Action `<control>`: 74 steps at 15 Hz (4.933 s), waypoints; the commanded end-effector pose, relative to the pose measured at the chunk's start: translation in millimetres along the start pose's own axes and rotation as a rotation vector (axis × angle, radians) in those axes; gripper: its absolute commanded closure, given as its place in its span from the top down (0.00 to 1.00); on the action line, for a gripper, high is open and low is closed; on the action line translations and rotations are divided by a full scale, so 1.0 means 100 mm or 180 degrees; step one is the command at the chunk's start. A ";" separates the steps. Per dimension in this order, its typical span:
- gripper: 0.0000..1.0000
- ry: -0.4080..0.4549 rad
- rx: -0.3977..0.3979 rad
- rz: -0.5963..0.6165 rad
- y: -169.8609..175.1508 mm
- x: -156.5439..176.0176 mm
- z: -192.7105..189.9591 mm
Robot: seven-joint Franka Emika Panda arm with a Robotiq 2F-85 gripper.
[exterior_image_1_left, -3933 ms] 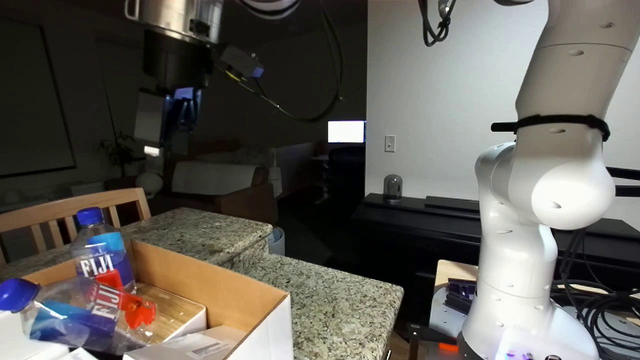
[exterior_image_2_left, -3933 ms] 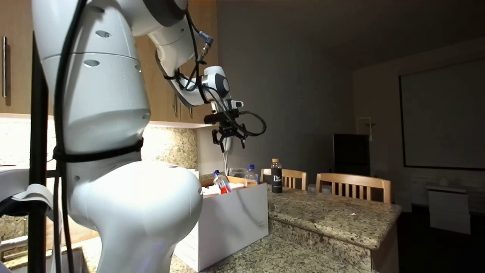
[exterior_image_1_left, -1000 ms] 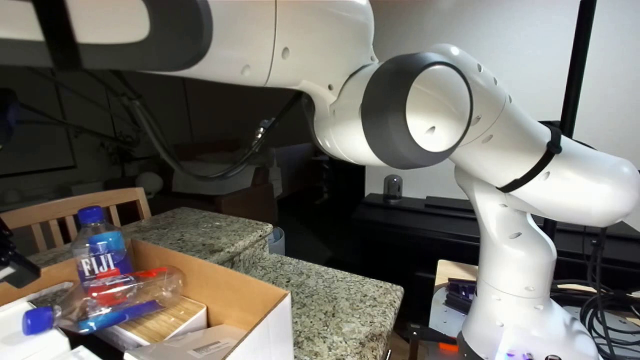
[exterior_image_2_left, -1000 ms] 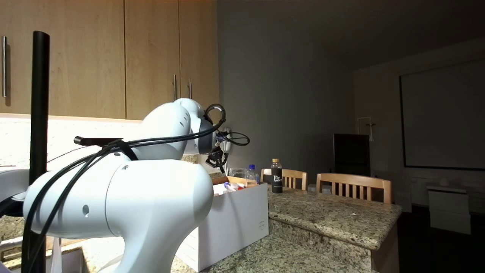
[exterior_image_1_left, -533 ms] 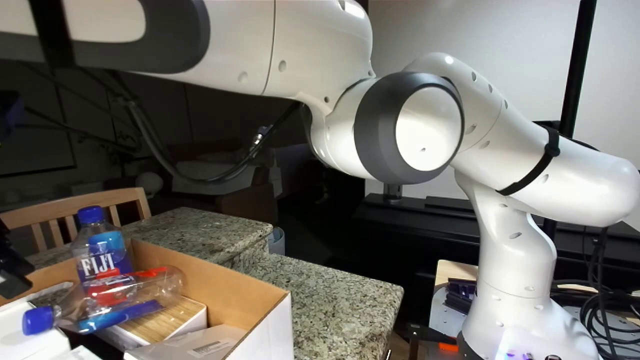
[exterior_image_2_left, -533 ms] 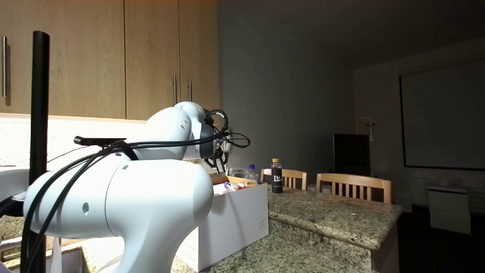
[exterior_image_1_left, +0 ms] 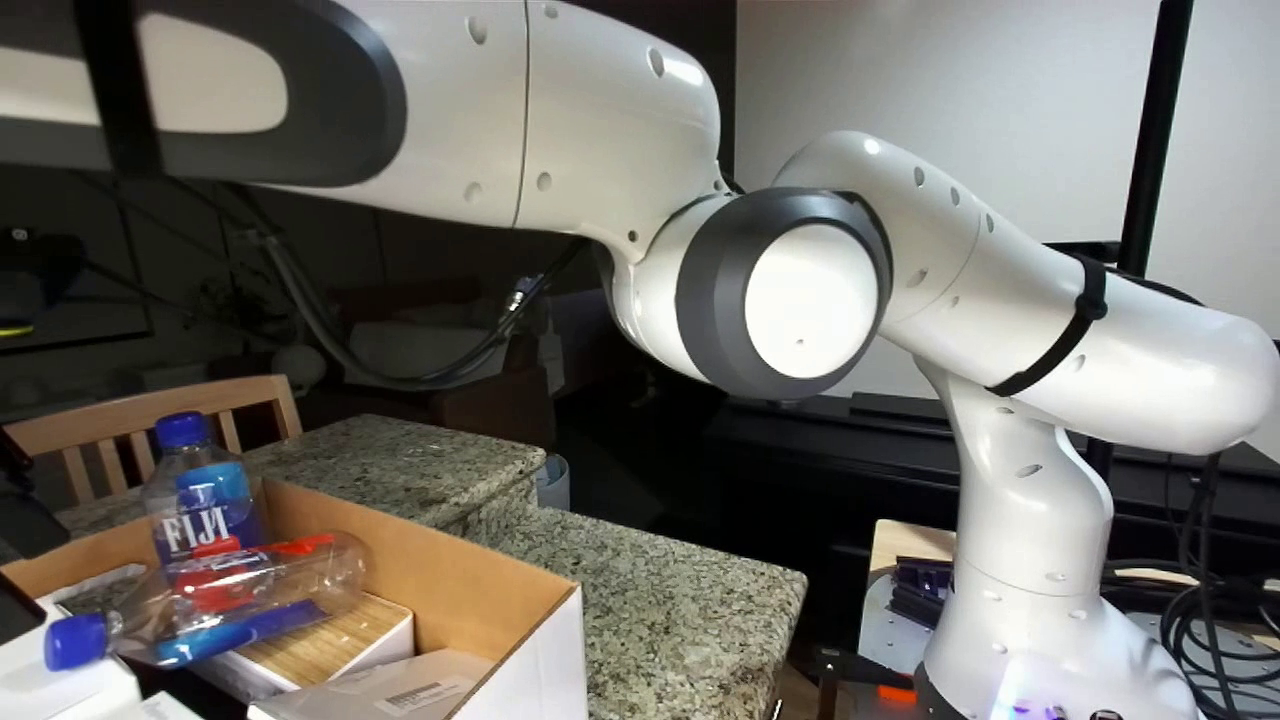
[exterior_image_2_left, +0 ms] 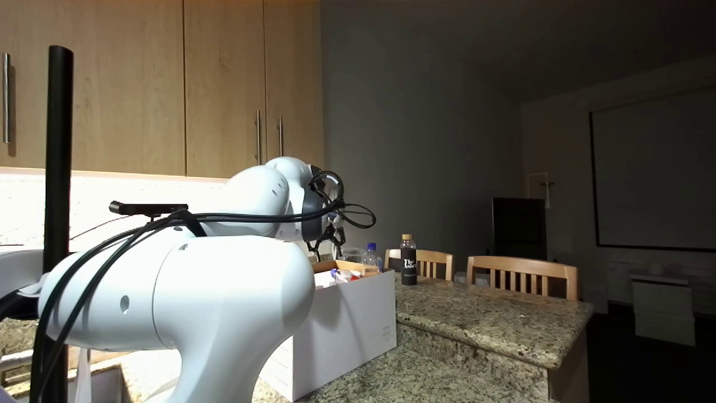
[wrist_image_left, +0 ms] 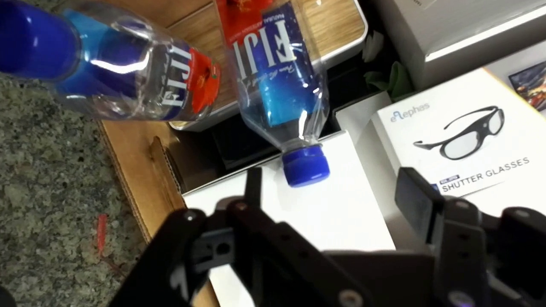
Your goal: Remove one bottle from the box
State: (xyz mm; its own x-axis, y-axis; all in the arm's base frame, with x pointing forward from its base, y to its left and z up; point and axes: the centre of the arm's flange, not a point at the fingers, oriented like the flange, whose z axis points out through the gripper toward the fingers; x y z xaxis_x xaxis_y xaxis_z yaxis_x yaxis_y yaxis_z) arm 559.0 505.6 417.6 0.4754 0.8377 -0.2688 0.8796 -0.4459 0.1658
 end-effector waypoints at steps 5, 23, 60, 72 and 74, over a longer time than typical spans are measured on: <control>1.00 0.0061 0.0388 -0.0103 0.12 0.05 0.50; 0.15 -0.0045 0.0458 0.0081 0.27 -0.19 0.50; 0.15 0.2302 -0.0594 0.3357 1.66 -1.97 -2.10; 0.15 0.2459 -0.0666 0.4740 2.71 -2.86 -1.18; 0.15 0.2380 -0.0647 0.4762 2.76 -2.86 -1.05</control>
State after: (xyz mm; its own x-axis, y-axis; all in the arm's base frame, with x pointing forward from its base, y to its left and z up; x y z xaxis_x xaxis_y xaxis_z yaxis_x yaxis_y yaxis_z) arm 715.9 202.1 686.8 0.6585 -0.2313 0.7162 -0.3261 -0.9453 -0.0056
